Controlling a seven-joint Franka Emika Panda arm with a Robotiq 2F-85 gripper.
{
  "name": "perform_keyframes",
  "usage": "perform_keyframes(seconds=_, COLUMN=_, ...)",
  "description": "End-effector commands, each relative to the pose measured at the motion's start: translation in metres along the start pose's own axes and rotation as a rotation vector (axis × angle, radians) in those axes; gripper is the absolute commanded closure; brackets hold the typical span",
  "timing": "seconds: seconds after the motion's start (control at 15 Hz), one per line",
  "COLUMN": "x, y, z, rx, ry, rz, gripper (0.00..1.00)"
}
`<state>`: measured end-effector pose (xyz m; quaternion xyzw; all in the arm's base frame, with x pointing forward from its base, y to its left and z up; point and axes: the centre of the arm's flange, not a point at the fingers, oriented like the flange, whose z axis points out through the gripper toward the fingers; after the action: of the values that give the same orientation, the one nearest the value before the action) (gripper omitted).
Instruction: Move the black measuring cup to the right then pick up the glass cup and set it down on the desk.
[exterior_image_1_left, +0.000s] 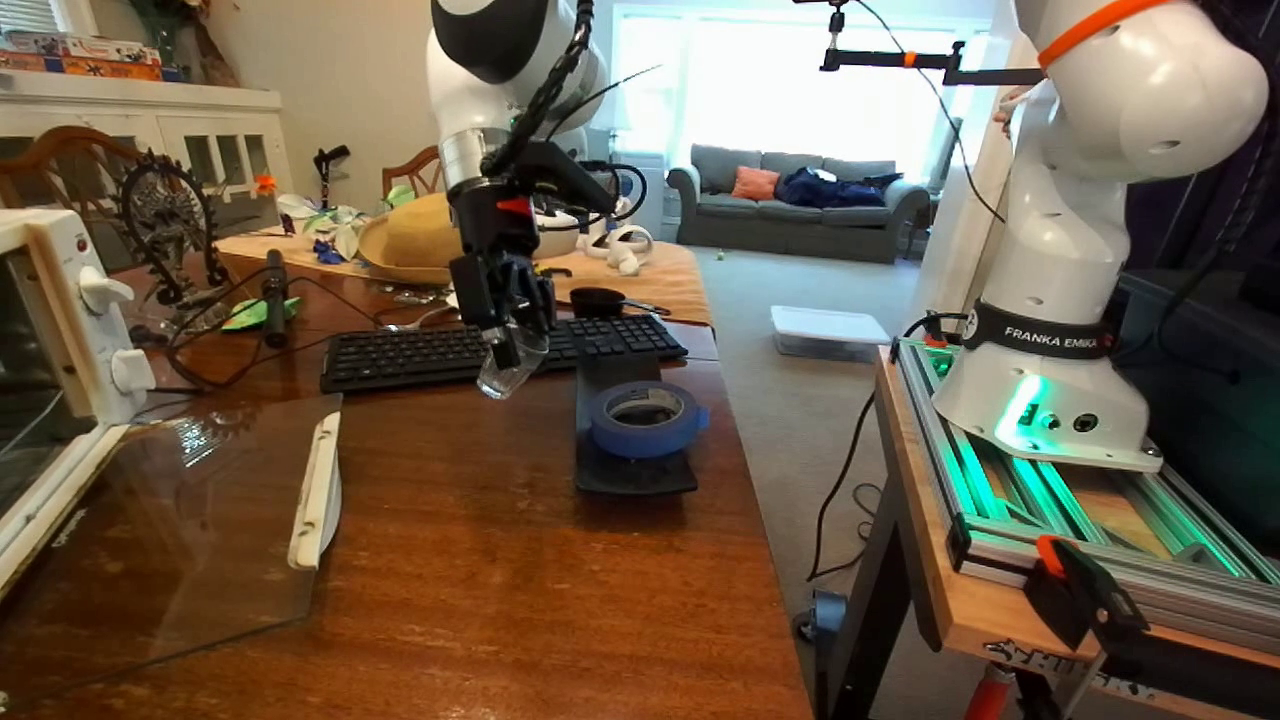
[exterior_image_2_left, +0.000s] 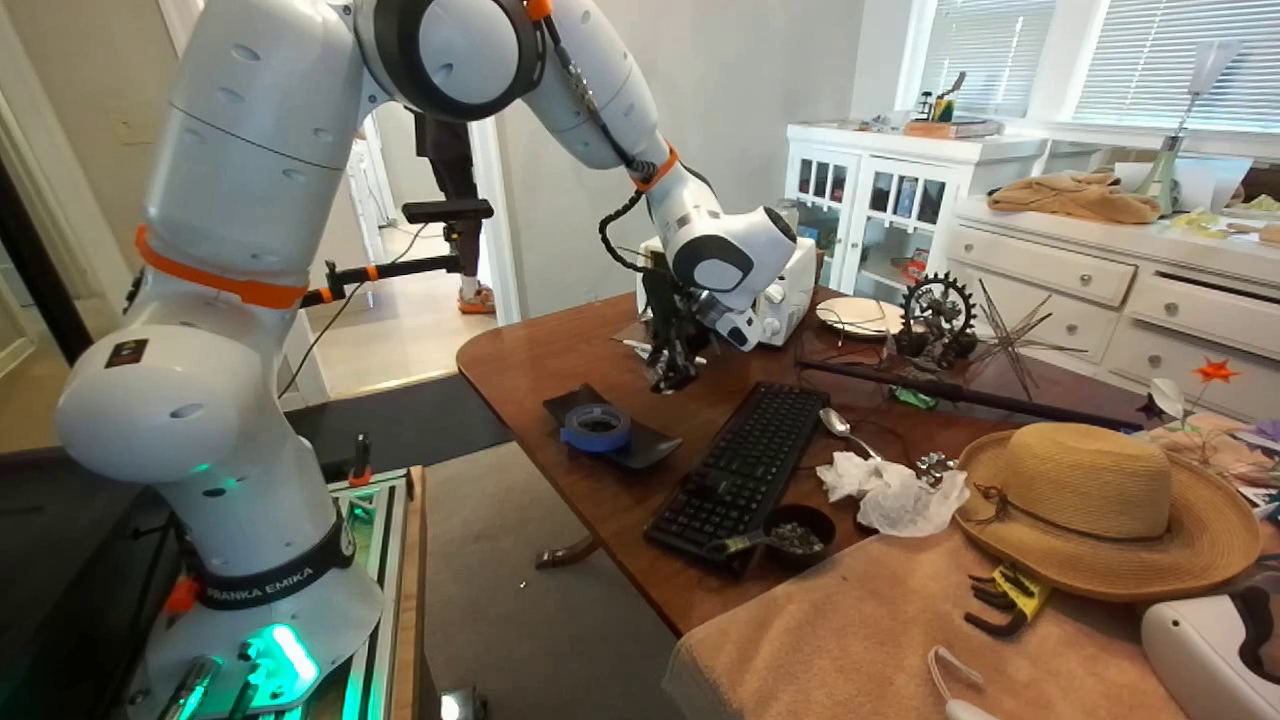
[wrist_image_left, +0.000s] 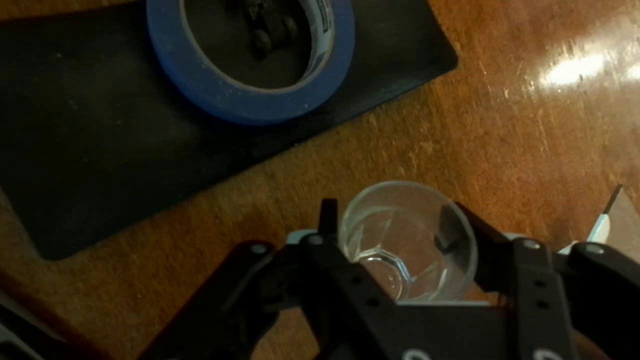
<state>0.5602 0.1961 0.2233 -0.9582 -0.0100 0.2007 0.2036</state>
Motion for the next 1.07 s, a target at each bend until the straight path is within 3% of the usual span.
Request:
perform_keyframes(seconds=0.0, x=0.006, y=0.023, z=0.001, rx=0.091, ry=-0.002, rz=0.131, gripper=0.7)
perform_keyframes(seconds=0.6, x=0.004, y=0.077, z=0.014, rx=0.309, ry=-0.023, rz=0.37, gripper=0.7)
perform_keyframes(seconds=1.0, x=-0.005, y=0.1, z=0.02, rx=0.38, ry=-0.033, rz=0.471, gripper=0.7)
